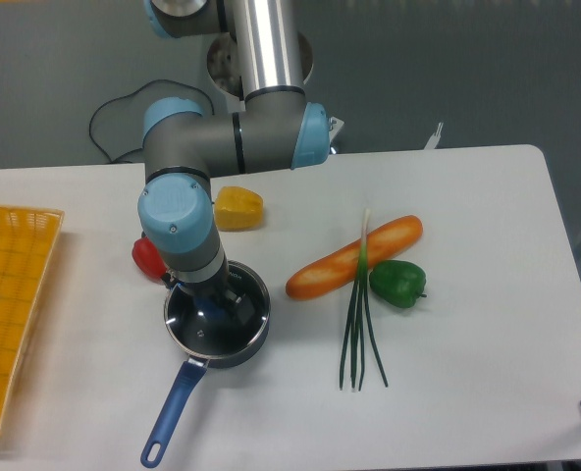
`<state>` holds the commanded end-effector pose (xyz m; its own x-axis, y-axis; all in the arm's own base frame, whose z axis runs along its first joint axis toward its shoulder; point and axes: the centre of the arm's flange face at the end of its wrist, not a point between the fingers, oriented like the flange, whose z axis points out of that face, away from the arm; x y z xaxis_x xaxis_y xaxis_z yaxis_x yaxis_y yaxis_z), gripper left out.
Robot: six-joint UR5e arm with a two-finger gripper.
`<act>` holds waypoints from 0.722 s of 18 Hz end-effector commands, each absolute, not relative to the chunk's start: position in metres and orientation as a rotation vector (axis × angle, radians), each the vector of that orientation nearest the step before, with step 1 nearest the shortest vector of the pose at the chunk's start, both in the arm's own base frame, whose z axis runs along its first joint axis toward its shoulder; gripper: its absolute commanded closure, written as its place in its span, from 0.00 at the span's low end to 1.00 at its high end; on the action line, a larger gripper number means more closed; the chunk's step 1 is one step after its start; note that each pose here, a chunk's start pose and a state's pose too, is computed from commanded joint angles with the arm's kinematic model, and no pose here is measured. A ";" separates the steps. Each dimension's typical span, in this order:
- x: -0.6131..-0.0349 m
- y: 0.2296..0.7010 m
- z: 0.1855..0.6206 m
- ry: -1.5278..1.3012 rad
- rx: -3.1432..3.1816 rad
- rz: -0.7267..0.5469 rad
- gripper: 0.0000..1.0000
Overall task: Open the lid
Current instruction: 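Lower the gripper onto the blue lid knob and close on it, then hold the knob and tilt the glass lid up off the pan rim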
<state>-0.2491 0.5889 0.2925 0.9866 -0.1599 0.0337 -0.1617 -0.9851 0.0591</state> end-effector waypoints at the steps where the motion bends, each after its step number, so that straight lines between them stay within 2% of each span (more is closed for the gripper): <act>1: -0.248 0.589 0.293 -0.249 3.071 0.043 0.00; 8: -0.247 0.589 0.292 -0.204 3.073 0.051 0.01; 12: -0.247 0.591 0.290 -0.159 3.078 0.056 0.18; 13: -0.248 0.592 0.291 -0.142 3.079 0.054 0.19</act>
<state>-0.2476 0.5918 0.2907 0.9951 -0.0912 0.0374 -0.0932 -0.9940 0.0567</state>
